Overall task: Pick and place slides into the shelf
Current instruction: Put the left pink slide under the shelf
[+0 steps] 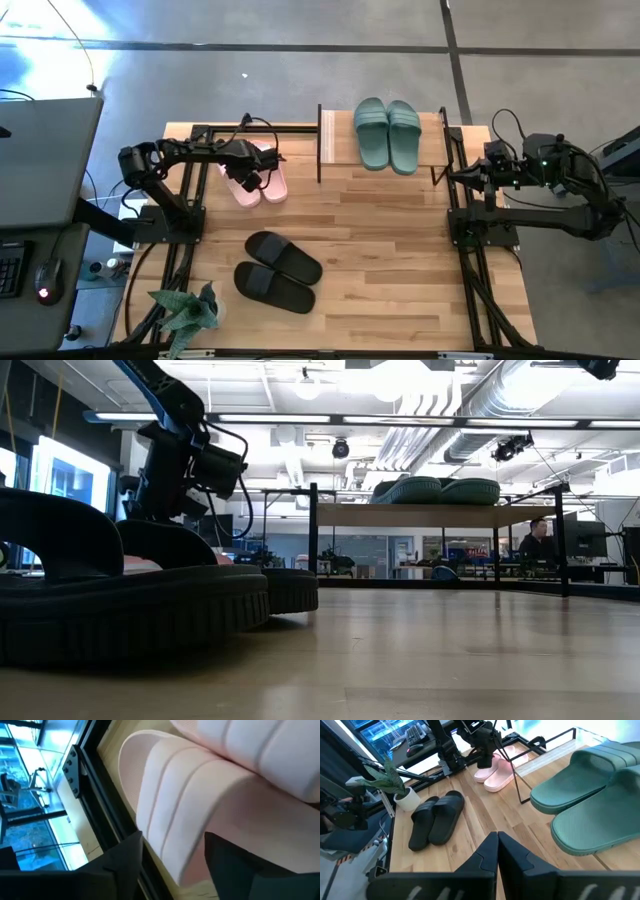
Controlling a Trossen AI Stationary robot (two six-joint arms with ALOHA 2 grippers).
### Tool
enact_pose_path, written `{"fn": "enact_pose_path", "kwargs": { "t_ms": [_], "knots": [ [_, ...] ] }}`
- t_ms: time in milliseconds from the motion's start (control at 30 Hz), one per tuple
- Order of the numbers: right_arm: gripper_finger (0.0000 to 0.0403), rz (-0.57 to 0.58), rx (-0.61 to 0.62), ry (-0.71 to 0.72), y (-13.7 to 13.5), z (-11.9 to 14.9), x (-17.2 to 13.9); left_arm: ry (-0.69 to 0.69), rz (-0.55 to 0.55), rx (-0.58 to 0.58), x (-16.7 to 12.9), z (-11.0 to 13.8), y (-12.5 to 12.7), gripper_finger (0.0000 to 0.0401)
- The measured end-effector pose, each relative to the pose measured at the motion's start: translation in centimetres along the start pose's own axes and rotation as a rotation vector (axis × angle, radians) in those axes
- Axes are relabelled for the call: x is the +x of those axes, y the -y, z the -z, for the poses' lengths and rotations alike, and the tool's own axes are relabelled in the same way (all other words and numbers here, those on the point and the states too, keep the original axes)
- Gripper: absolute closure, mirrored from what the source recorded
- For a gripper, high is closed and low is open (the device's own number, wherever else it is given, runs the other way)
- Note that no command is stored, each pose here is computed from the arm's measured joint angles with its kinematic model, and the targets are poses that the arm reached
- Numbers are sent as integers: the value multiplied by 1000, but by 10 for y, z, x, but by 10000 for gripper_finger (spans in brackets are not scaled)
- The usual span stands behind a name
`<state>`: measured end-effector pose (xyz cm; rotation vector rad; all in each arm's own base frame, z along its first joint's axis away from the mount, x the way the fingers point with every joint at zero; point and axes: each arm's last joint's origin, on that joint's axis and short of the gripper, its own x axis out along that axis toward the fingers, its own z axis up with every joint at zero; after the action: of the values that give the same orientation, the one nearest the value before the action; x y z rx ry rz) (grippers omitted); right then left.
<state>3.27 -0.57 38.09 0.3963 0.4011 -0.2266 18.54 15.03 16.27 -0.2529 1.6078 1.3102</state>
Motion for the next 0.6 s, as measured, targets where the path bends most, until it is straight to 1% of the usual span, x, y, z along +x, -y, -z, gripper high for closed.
{"fn": "enact_pose_path", "kwargs": {
  "t_ms": [67, 367, 600],
  "knots": [
    [401, 0, 16, 0, 0, 0, 0, -7, 4, -5, 2, -1, -2, 231],
    [401, 4, 16, 2, 0, 0, 0, -8, 16, 5, 2, -2, -2, 333],
    [401, 19, 16, 7, 1, 0, 0, -15, 30, 5, 2, -1, -1, 393]
  ]
}}
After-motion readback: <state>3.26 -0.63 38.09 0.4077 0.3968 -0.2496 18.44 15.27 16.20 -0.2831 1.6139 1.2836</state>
